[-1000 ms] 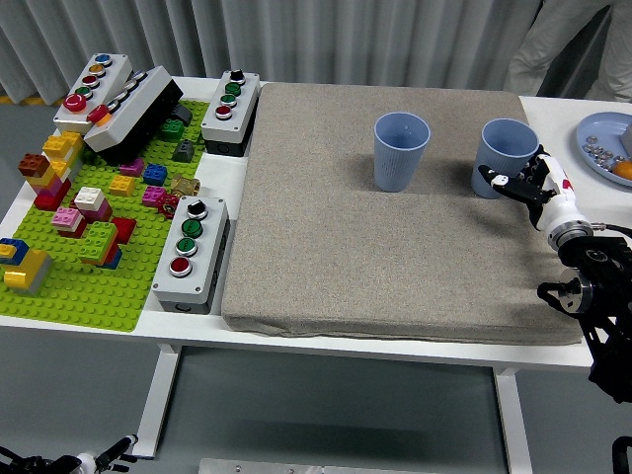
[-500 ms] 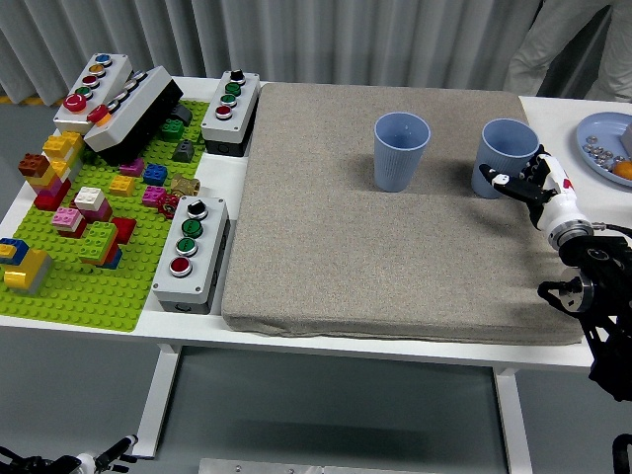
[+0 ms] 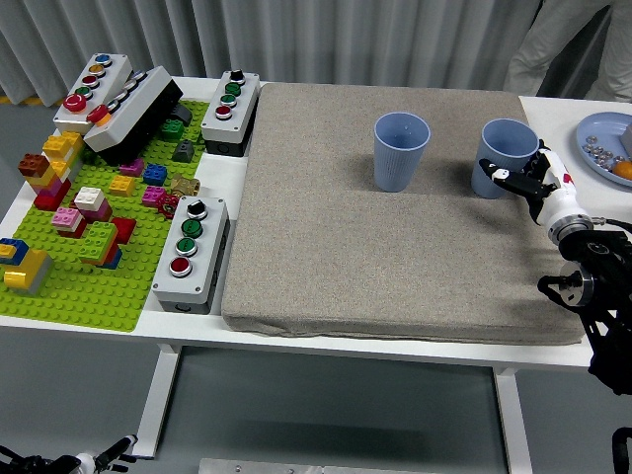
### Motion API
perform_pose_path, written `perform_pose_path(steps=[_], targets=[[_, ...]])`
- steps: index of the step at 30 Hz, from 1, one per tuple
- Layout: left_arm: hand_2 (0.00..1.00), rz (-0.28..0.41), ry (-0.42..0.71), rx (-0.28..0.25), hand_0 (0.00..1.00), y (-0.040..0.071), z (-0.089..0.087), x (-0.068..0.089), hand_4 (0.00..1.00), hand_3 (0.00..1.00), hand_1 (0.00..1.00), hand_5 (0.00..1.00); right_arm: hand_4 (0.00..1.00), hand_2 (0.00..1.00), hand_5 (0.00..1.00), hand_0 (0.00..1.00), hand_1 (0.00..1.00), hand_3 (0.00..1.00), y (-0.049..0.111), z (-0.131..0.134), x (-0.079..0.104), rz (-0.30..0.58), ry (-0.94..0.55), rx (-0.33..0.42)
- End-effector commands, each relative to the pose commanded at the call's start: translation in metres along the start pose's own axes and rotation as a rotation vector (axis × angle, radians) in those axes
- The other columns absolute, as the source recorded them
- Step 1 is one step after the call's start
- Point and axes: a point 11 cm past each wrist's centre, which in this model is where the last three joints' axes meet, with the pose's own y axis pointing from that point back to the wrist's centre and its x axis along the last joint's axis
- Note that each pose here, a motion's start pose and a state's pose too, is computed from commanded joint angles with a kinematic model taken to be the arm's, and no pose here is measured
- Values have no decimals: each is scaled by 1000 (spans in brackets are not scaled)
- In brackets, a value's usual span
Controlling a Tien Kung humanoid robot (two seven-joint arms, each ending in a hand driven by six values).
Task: Pick cup pour cup place
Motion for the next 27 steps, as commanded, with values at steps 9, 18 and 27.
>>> perform_pose_path(steps=[9, 18, 27], targets=[[907, 2, 0, -6, 835, 0, 2, 1, 604, 802, 836, 998, 802, 901, 187, 933, 887, 868, -2, 0, -1, 1, -14, -3], [907, 2, 1, -6, 835, 0, 3, 1, 604, 802, 836, 998, 791, 825, 167, 921, 835, 807, -2, 1, -3, 6, -15, -8], [907, 2, 1, -4, 835, 0, 2, 1, 604, 802, 836, 998, 753, 583, 118, 855, 691, 664, -2, 2, -4, 6, -19, -12]])
